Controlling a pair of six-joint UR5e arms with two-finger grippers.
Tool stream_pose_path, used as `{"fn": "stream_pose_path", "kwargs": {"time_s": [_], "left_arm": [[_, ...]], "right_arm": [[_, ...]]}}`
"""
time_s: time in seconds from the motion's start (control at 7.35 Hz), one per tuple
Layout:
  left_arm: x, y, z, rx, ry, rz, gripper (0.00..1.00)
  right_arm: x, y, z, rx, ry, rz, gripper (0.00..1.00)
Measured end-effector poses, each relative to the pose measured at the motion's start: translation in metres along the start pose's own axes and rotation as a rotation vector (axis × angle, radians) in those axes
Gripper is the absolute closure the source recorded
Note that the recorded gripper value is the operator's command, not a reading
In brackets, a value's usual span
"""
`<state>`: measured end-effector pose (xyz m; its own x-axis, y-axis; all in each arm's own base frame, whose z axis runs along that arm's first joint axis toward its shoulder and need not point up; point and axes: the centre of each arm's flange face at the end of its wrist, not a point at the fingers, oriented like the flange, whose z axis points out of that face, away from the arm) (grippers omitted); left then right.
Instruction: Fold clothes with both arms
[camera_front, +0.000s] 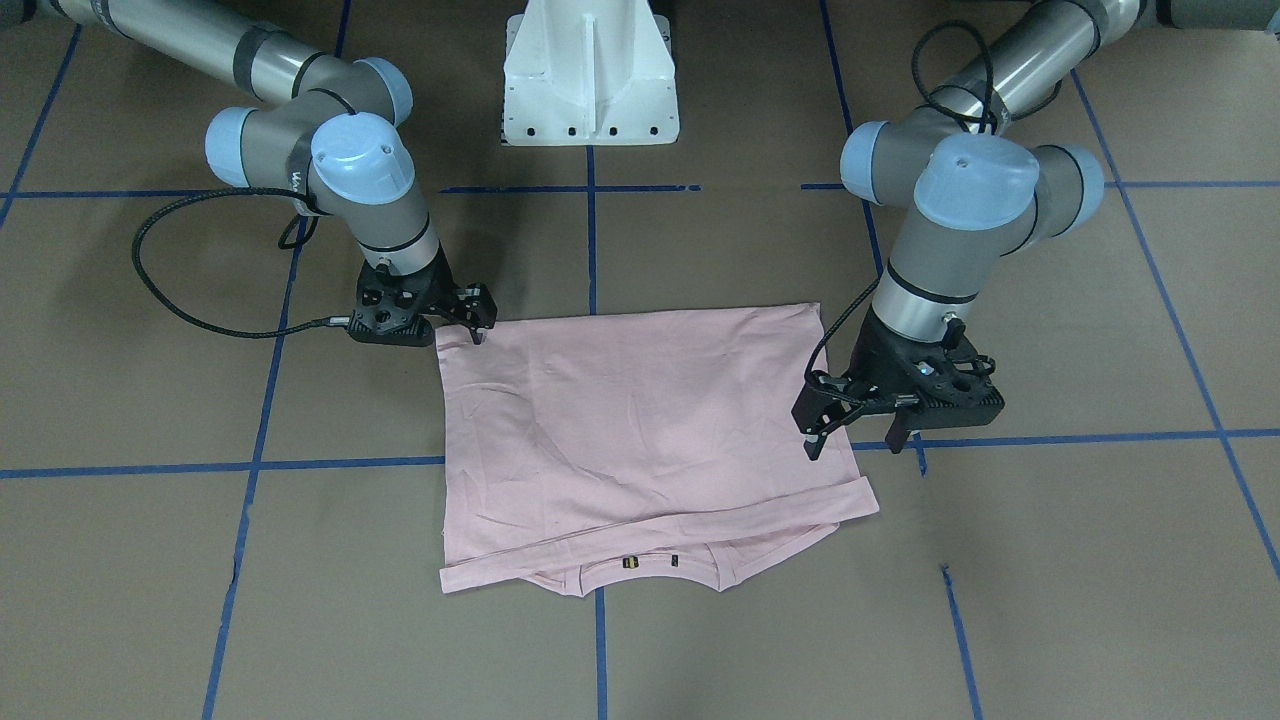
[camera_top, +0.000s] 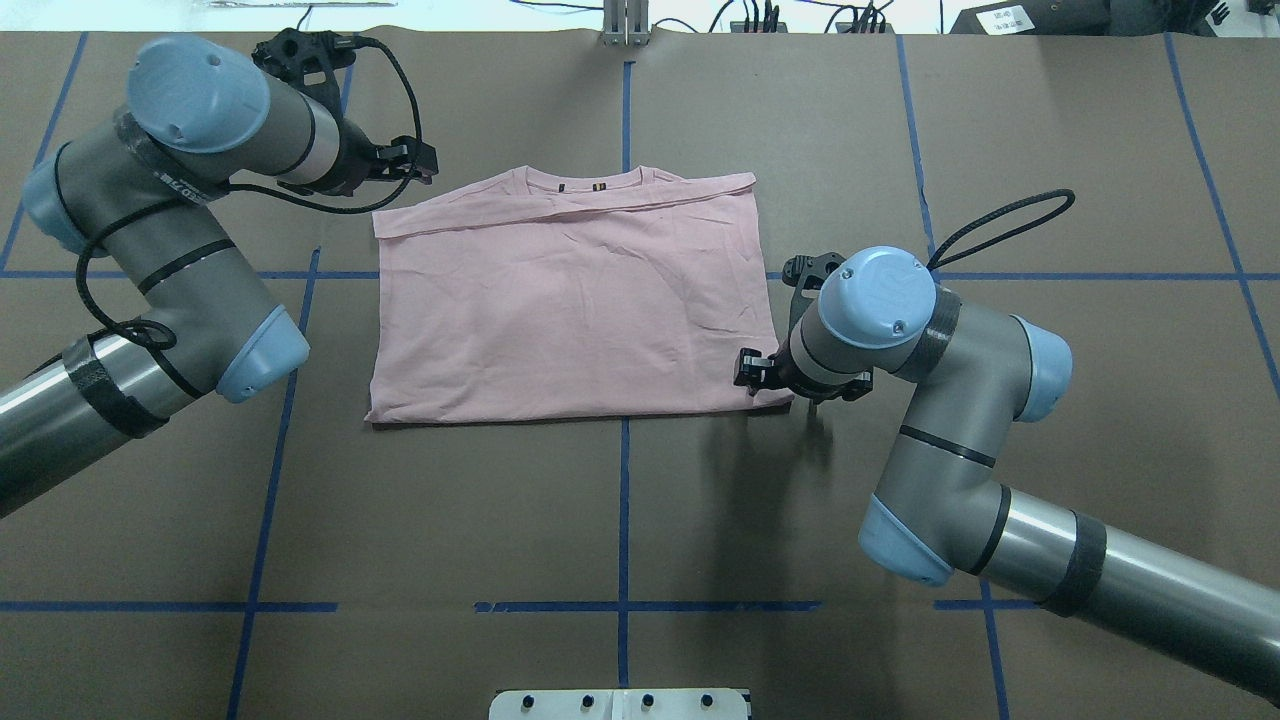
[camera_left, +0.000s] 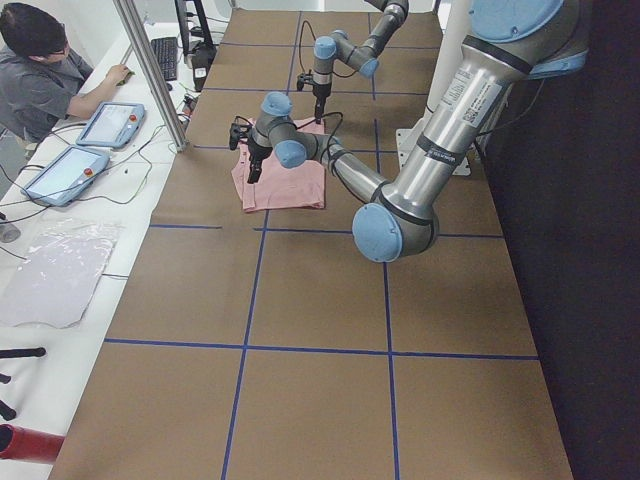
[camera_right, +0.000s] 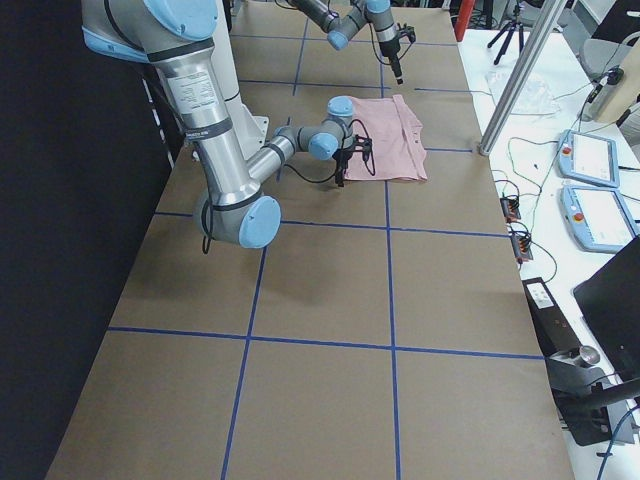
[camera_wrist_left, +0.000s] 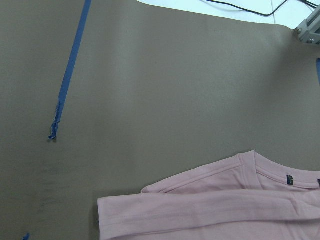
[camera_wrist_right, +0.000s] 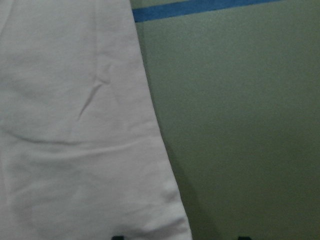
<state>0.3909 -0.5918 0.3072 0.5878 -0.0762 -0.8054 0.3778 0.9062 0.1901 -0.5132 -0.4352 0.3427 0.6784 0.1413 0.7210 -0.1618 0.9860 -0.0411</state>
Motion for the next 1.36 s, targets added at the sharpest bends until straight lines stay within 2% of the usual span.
{"fn": "stream_pose_path", "kwargs": {"time_s": [0.54,0.95,1.09,1.36], "left_arm": [[-0.001,0.001,0.001,-0.001,-0.002,0.000,0.00],[0.001,0.001,0.001,0.000,-0.001,0.000,0.00],[0.002,0.001,0.000,0.001,0.001,-0.002,0.00],[0.006,0.005,-0.002,-0.001,0.009,-0.018,0.00]], "right_arm": [[-0.003,0.001,-0.004,-0.004,-0.009,-0.004,1.00],[0.007,0.008,-0.022,-0.007,-0.030,-0.008,1.00],[0.031,0.021,-0.029,-0.021,-0.031,-0.011,1.00],[0.086,0.077,-0.045,-0.087,-0.020,-0.041,1.00]]}}
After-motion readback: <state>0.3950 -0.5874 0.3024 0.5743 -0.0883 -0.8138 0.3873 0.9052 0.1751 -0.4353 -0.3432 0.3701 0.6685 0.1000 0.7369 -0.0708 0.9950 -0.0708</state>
